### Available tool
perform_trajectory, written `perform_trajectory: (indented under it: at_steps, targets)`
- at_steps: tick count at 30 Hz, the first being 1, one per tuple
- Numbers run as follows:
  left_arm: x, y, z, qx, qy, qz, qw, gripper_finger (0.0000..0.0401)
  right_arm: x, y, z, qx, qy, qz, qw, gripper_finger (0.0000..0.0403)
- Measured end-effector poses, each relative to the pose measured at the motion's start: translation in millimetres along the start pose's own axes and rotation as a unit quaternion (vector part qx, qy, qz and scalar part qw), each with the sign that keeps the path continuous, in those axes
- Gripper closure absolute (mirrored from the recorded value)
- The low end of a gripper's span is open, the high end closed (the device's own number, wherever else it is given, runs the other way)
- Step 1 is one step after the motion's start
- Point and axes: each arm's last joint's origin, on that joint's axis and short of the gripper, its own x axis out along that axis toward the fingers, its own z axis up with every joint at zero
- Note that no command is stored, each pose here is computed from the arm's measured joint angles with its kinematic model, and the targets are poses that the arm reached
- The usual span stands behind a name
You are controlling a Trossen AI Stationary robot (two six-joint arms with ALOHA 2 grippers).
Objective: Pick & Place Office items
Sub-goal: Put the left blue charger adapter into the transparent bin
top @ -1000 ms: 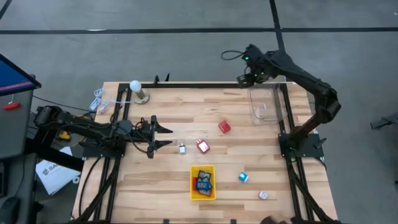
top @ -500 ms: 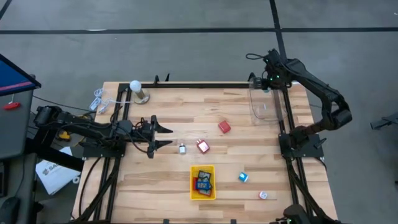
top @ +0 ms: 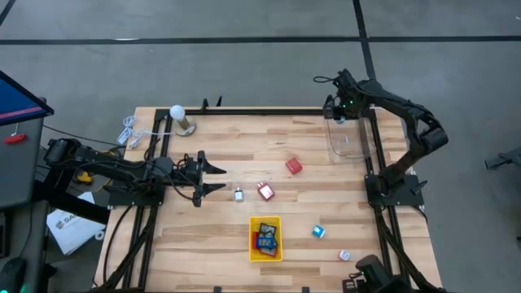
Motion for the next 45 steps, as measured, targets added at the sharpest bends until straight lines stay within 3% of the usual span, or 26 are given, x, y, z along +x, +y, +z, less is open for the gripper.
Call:
perform_trajectory:
  at_steps: [23, 32, 45]
  targets:
    - [0, 0, 0, 0.001, -0.001, 0.000, 1.000, 0.0187, 48, 2, 14, 0.026, 0.037, -0.006, 0.999, 0.0272]
    - [0, 0, 0, 0.004, -0.001, 0.000, 1.000, 0.0187, 51, 3, 14, 0.020, 0.038, -0.006, 0.999, 0.0269]
    - [0, 0, 0, 0.005, -0.001, 0.000, 1.000, 0.0187, 50, 3, 15, 0.019, 0.032, -0.003, 0.999, 0.0229]
